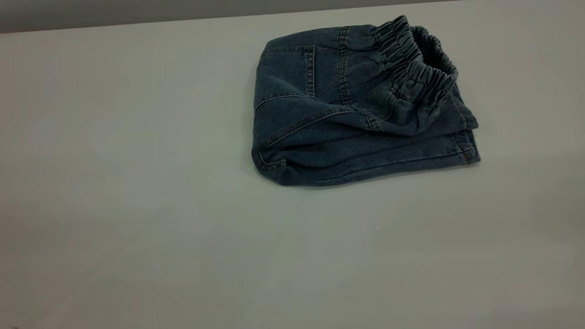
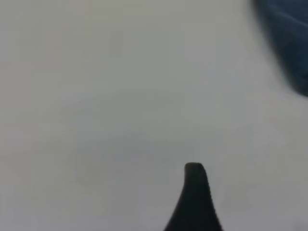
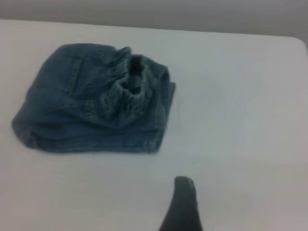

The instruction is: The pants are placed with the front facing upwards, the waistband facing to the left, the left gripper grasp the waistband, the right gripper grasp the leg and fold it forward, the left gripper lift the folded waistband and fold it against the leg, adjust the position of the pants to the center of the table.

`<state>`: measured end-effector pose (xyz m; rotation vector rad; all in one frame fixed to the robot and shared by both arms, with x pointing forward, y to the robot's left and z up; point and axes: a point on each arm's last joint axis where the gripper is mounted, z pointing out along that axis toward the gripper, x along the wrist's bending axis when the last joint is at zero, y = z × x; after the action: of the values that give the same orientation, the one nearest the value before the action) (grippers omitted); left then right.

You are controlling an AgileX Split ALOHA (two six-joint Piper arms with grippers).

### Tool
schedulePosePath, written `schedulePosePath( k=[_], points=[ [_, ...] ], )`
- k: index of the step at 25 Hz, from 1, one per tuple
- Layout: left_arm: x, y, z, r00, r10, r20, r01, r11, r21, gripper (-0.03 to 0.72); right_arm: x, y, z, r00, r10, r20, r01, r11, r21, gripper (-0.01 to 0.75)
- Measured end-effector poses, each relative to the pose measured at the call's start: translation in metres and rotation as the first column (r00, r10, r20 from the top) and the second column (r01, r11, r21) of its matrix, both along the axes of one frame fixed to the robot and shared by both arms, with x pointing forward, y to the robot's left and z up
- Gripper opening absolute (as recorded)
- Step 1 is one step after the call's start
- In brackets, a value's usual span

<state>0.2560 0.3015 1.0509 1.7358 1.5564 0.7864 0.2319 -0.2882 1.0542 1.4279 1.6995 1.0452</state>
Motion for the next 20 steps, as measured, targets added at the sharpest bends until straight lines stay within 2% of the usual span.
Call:
schedulePosePath(
  k=[5, 20],
  points=[
    [-0.007, 0.002, 0.001, 0.992, 0.116, 0.042, -0.116, 0.993, -0.005, 0.509, 0.0, 0.0, 0.0, 1.0, -0.001, 0.0, 0.001, 1.0, 0.0, 0.518],
    [-0.019, 0.002, 0.001, 0.985, 0.117, 0.123, -0.116, 0.993, -0.017, 0.509, 0.0, 0.0, 0.0, 1.0, 0.0, 0.0, 0.0, 1.0, 0.001, 0.518]
  ],
)
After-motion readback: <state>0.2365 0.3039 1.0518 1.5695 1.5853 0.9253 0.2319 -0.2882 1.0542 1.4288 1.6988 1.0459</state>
